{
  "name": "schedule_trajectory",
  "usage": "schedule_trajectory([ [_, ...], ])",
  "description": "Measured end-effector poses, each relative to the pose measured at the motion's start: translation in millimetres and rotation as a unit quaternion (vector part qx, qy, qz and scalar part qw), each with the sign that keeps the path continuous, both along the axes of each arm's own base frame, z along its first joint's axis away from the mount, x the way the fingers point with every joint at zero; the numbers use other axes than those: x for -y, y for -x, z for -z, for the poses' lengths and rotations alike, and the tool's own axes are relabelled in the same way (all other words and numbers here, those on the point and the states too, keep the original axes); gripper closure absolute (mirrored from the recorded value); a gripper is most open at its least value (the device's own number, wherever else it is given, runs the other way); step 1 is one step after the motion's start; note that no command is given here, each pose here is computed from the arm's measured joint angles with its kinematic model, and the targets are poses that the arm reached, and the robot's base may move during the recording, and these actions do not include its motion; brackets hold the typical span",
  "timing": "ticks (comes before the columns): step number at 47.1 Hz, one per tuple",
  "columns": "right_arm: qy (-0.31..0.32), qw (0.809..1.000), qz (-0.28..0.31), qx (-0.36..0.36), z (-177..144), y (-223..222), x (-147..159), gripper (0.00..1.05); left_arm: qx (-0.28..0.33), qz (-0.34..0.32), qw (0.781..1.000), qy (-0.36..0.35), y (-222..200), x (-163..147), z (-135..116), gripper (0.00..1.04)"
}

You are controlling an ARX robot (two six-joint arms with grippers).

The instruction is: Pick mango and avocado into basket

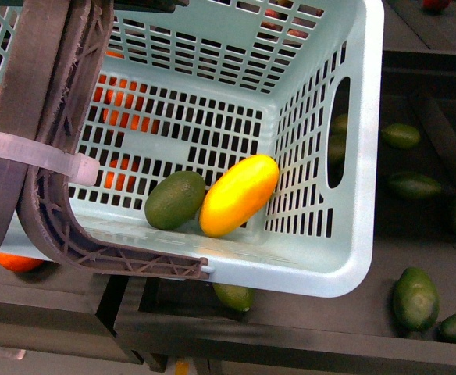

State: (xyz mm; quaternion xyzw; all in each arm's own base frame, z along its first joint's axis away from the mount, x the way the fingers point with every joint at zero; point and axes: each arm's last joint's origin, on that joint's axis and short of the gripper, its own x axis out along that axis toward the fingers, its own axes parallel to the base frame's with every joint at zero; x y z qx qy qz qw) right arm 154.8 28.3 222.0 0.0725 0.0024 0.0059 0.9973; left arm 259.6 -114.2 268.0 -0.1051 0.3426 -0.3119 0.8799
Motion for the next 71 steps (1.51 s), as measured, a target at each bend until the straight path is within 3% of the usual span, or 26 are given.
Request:
schedule_trajectory([
  [7, 0.049, 0.999, 0.002, -0.001, 13, 8, 7, 0.46, 0.001, -0.001, 1.000, -0.001, 0, 0, 0, 0.97],
  [23, 0.071, 0.997, -0.006, 0.000, 34, 24, 24, 1.04, 0.000, 0.000, 1.000, 0.000, 0, 0, 0, 0.97],
  [44, 0.071, 0.997, 0.006, 0.004, 54, 40, 28, 1.02, 0.001, 0.000, 1.000, -0.001, 0, 0, 0, 0.97],
  [71, 0.072, 0.997, 0.004, 0.004, 57, 57, 28, 1.02, 0.001, -0.001, 1.000, -0.001, 0, 0, 0, 0.97],
])
